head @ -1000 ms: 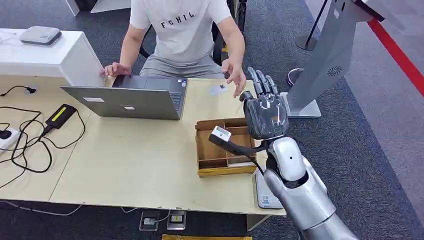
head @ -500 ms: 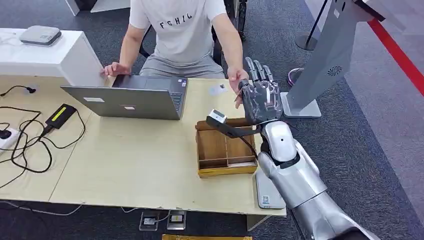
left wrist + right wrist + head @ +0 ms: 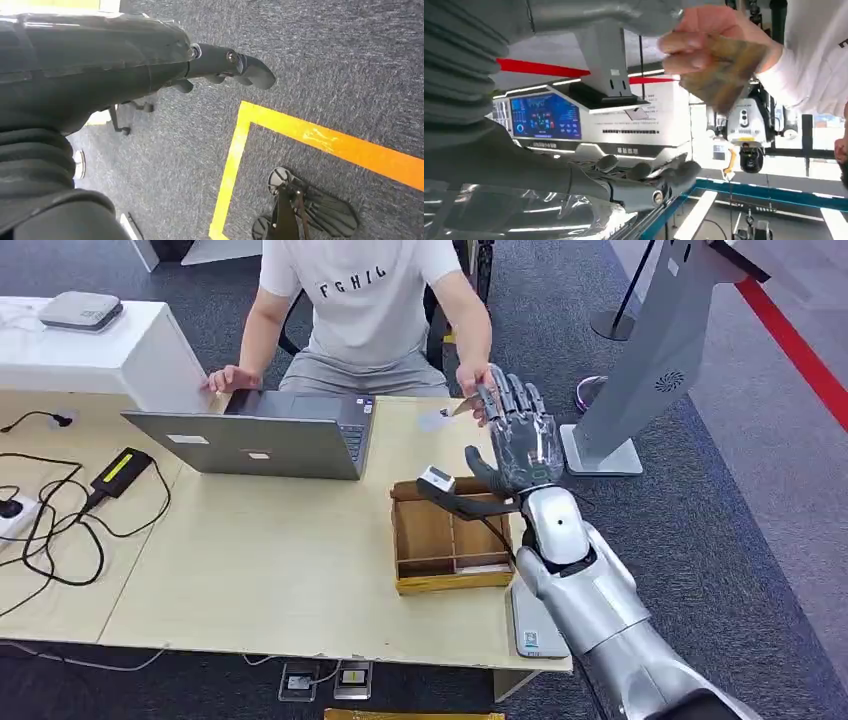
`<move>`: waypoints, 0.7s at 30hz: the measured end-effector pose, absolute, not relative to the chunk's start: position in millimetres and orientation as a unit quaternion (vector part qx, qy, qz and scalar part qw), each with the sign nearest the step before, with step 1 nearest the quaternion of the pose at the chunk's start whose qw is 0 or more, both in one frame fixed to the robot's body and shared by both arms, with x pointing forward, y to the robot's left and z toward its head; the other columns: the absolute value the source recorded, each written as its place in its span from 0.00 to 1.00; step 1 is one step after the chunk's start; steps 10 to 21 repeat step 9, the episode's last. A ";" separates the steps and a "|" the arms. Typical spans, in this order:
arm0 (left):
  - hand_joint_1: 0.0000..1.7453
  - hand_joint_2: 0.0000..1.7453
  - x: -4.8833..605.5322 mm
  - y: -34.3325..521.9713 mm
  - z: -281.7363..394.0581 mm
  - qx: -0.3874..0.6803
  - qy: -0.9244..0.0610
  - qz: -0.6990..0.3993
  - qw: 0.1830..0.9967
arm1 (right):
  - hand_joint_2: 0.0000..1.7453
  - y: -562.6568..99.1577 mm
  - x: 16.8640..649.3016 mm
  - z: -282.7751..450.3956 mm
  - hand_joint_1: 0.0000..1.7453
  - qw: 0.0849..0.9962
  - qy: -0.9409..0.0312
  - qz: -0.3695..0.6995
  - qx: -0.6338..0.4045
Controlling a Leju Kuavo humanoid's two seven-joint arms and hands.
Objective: Pass the card to the sensor for recognition and then transmit it.
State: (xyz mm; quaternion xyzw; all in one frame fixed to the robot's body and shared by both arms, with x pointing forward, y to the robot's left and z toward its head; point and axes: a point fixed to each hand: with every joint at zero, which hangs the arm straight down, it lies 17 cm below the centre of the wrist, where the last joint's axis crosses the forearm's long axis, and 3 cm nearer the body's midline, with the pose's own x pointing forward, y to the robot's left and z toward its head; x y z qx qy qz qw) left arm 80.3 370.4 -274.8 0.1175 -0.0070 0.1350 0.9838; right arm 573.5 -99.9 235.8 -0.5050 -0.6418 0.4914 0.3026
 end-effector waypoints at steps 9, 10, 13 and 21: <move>0.00 0.00 76.6 370.6 -274.9 0.119 0.003 0.134 0.984 | 0.00 -115.1 578.0 225.6 0.00 0.327 -0.643 0.487 -0.492; 0.00 0.00 76.6 370.6 -274.9 0.119 0.003 0.134 0.984 | 0.00 -115.1 578.0 225.6 0.00 0.327 -0.643 0.487 -0.492; 0.00 0.00 76.6 370.6 -274.9 0.119 0.003 0.134 0.984 | 0.00 -115.1 578.0 225.6 0.00 0.327 -0.643 0.487 -0.492; 0.00 0.00 76.6 370.6 -274.9 0.119 0.003 0.134 0.984 | 0.00 -115.1 578.0 225.6 0.00 0.327 -0.643 0.487 -0.492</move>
